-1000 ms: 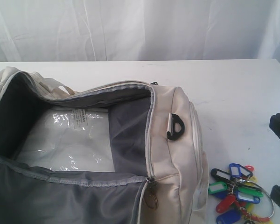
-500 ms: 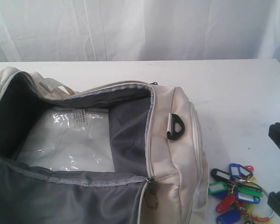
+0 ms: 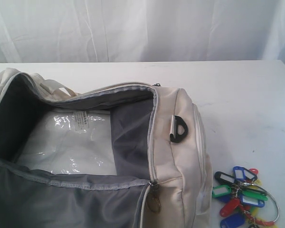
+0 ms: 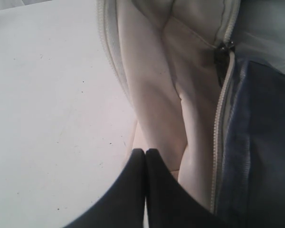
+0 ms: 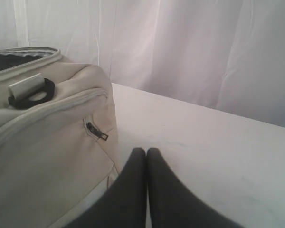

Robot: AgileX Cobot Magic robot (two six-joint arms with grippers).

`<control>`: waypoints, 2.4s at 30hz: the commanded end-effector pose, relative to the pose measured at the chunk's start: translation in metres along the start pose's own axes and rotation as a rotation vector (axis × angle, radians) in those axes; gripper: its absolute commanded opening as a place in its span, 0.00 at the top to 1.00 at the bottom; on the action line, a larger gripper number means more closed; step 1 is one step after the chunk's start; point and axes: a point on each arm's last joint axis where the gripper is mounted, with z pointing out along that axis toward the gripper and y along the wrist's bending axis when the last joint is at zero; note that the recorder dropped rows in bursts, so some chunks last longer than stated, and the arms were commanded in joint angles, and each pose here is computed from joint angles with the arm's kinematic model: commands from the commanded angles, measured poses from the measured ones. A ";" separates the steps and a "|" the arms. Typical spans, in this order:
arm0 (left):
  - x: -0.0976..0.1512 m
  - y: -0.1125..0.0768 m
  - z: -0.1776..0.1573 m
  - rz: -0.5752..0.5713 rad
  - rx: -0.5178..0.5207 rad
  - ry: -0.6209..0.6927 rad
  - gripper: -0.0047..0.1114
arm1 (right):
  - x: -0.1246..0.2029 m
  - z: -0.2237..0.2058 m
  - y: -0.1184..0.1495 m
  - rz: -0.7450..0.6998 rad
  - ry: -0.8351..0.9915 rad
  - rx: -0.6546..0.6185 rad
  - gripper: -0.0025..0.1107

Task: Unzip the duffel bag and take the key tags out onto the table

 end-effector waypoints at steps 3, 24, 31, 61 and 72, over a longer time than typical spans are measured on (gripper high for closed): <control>0.001 0.000 0.000 -0.006 0.000 0.004 0.96 | 0.017 -0.004 0.003 0.015 0.160 -0.020 0.98; 0.001 0.000 0.000 -0.006 0.000 0.004 0.96 | 0.023 -0.006 -0.008 0.160 0.227 0.205 0.98; 0.001 0.000 0.000 -0.006 0.000 0.004 0.96 | 0.025 -0.009 -0.018 0.188 0.246 0.395 0.98; 0.001 0.000 0.000 -0.006 0.000 0.004 0.96 | 0.025 -0.007 -0.013 0.171 0.244 0.288 0.98; 0.001 0.000 0.000 -0.006 0.000 0.004 0.96 | 0.025 -0.007 -0.013 0.171 0.244 0.288 0.98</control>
